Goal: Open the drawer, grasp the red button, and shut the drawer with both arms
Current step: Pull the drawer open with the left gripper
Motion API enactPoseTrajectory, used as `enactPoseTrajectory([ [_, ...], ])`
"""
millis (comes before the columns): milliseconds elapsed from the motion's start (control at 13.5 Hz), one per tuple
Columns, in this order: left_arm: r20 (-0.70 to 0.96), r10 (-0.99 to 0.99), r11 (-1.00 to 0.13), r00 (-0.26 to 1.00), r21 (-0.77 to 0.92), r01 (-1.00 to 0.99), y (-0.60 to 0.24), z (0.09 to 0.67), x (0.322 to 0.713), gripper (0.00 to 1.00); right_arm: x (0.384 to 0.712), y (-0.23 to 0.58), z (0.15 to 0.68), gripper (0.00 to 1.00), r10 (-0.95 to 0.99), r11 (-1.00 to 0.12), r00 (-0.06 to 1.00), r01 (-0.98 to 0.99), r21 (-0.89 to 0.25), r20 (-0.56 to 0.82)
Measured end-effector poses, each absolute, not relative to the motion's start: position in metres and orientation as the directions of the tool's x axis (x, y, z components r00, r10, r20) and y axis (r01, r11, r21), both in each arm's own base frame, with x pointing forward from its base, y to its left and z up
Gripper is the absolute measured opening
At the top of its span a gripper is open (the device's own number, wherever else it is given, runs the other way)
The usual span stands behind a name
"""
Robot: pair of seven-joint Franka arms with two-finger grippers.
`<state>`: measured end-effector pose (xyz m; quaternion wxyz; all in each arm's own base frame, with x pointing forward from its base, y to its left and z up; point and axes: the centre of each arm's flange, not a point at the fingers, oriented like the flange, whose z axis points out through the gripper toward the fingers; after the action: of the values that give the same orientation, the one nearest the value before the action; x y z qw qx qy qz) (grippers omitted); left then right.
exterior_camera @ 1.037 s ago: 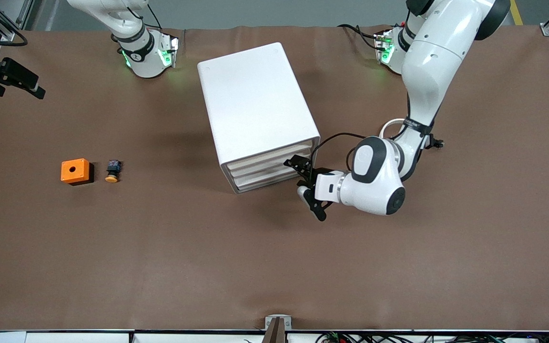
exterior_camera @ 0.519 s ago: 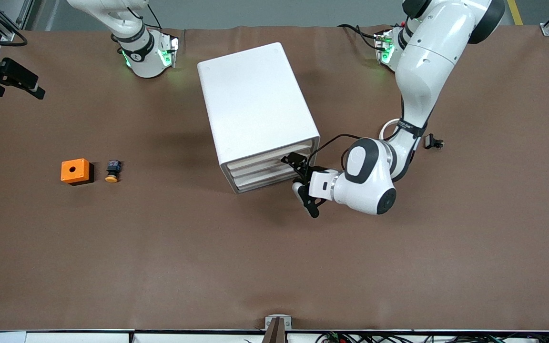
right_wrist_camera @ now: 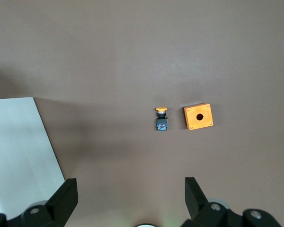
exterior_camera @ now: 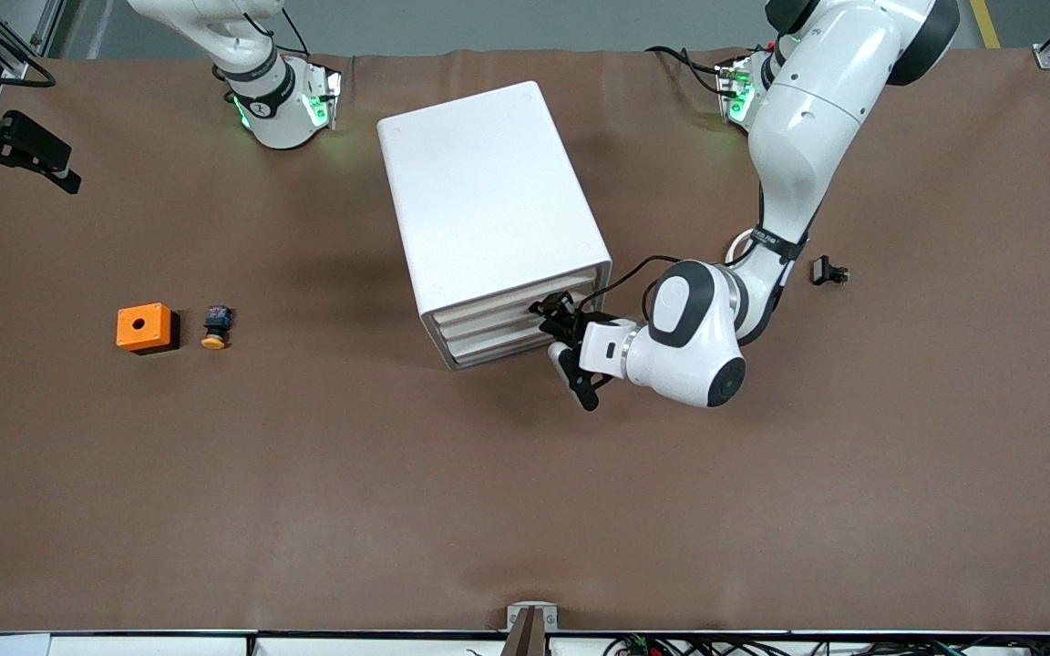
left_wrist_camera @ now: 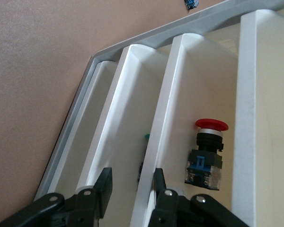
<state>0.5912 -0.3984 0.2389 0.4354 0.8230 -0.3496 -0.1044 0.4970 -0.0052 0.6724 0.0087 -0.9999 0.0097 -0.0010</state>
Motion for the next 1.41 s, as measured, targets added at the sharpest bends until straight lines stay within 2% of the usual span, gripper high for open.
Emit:
enactPoseTrajectory([
  [222, 0.149, -0.677, -0.352, 0.721, 0.795, -0.495, -0.401, 0.247, 0.591, 0.14, 0.497, -0.005, 0.672, 1.0, -0.066, -0.998, 0.998, -0.066, -0.017, 0.001],
  [889, 0.205, -0.635, -0.364, 0.745, 0.771, -0.523, -0.37, 0.252, 0.619, 0.14, 0.499, 0.004, 0.674, 1.0, -0.054, -0.998, 0.998, -0.053, -0.018, 0.015],
  [1407, 0.298, -0.548, -0.431, 0.781, 0.7, -0.57, -0.34, 0.265, 0.655, 0.14, 0.499, 0.005, 0.674, 1.0, -0.057, -0.998, 0.998, -0.057, -0.018, 0.016],
])
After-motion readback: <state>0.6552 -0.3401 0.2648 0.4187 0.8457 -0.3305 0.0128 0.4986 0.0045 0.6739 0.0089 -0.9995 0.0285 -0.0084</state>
